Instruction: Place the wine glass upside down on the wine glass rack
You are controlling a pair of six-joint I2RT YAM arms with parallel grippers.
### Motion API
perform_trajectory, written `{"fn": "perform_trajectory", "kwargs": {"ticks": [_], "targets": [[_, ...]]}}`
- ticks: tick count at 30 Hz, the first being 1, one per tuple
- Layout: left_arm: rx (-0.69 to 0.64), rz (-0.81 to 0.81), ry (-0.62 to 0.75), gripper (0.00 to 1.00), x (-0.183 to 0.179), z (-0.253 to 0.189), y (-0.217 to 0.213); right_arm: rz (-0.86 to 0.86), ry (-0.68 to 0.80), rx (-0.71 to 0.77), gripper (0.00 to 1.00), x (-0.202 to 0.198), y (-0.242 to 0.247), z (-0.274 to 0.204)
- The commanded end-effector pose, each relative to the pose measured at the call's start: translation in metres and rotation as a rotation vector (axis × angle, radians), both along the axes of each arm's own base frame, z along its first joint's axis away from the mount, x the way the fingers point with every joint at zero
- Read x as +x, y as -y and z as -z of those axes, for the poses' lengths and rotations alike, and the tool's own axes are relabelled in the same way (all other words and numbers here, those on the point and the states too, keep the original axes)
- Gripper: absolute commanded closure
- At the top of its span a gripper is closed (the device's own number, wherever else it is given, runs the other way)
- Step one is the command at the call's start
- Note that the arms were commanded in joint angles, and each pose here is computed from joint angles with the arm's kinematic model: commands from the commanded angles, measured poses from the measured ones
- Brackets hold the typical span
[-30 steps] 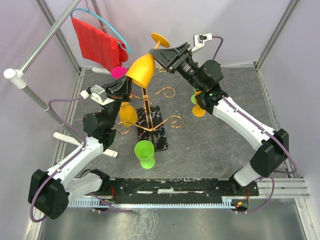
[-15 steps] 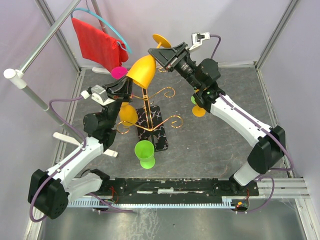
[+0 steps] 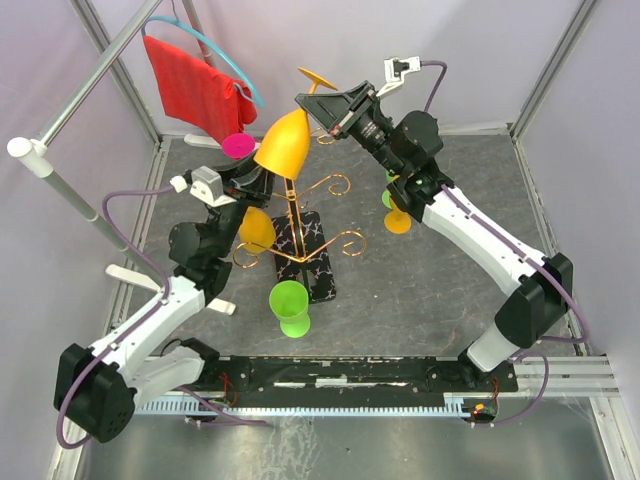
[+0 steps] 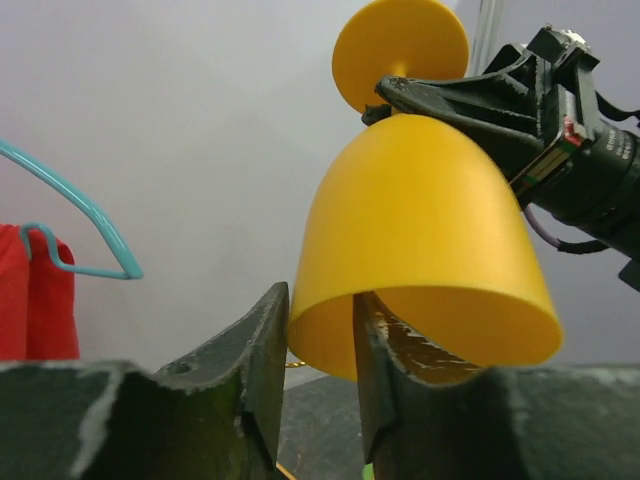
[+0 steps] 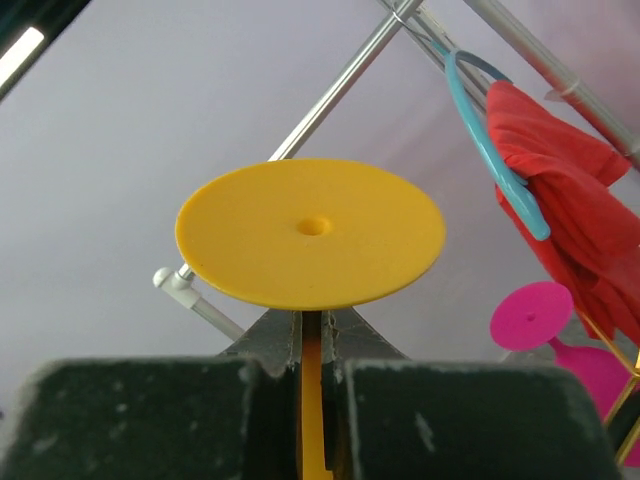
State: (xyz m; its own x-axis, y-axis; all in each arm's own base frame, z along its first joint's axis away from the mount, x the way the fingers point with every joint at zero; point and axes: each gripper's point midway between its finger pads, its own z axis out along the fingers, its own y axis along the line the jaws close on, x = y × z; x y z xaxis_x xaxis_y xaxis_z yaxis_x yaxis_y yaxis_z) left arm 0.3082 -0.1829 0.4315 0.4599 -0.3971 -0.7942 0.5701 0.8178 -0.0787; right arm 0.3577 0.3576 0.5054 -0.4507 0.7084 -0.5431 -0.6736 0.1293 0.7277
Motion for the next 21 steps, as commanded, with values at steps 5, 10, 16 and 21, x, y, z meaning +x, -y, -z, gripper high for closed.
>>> {"fn": "perform_trajectory", "kwargs": {"ticks": [5,10,16,21], "targets": [[0.018,-0.019,-0.041,0.25,-0.020,0.005,-0.014,0.167,0.172,-0.090,1.00,0.010,0.027,-0.031],[0.062,-0.034,-0.091,0.01,-0.023,0.010,-0.017,0.295,0.217,-0.193,1.00,0.032,0.054,-0.028],[-0.031,-0.145,-0.196,0.01,-0.006,-0.001,-0.038,0.549,0.280,-0.433,1.00,0.055,0.109,-0.015],[-0.019,-0.212,-0.233,0.01,0.006,-0.013,-0.045,0.658,0.310,-0.593,0.99,0.071,0.144,0.012]]}}
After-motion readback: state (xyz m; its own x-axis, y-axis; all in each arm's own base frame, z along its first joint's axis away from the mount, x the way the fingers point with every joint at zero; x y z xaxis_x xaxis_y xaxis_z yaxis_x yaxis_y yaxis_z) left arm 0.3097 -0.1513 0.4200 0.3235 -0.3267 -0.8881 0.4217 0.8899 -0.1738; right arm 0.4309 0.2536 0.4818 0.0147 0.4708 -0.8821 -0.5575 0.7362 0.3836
